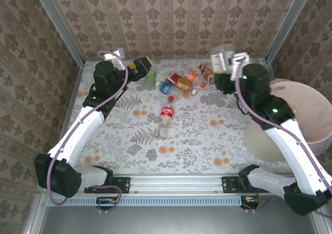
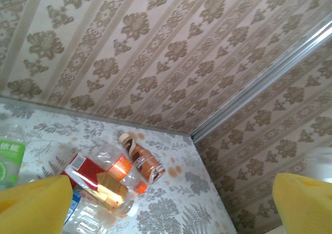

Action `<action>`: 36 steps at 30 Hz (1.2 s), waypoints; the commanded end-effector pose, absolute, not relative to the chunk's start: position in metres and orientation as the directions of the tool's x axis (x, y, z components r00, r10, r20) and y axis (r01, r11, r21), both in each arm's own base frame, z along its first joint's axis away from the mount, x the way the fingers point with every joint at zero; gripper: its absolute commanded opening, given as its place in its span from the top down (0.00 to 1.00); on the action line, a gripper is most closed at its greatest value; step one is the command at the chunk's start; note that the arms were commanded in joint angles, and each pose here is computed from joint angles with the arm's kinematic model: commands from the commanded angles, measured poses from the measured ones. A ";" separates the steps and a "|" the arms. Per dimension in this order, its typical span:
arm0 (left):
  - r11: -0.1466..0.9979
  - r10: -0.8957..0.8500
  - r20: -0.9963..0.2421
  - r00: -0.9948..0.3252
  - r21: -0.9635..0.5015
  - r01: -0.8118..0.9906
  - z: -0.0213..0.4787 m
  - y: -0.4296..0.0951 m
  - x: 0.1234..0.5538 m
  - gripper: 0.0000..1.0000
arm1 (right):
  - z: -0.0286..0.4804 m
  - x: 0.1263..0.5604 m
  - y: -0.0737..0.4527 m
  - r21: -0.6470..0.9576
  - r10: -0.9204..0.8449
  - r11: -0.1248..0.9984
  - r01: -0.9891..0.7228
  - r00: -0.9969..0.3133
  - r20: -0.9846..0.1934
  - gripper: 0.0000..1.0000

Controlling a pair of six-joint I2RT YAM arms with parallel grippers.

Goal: Put the plastic bottles in the bin

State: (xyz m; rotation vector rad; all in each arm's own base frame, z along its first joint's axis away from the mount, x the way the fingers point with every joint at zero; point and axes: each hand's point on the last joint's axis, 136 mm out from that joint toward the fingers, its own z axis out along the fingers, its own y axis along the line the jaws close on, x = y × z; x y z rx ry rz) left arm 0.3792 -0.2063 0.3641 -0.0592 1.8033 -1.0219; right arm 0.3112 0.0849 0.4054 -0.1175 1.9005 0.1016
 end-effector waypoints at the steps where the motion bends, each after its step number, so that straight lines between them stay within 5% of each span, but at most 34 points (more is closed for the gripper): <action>1: 0.624 -0.466 -0.716 -0.520 -0.683 0.380 0.352 -0.212 0.386 0.00 | 0.410 0.280 0.020 -0.092 -0.054 0.992 0.086 -0.373 -0.926 0.59; 12: 0.596 -0.459 -0.674 -0.578 -0.717 0.362 0.339 -0.222 0.402 0.00 | 0.399 0.194 -0.105 -0.361 0.025 0.766 0.532 -0.586 -0.810 0.60; 26: 0.596 -0.426 -0.642 -0.638 -0.730 0.336 0.328 -0.231 0.411 0.00 | 0.334 0.147 -0.159 -0.535 0.265 0.570 0.624 -0.756 -0.599 0.56; 36: 0.609 -0.405 -0.633 -0.660 -0.725 0.321 0.325 -0.234 0.414 0.00 | 0.300 0.122 -0.181 -0.607 0.371 0.487 0.628 -0.778 -0.507 0.40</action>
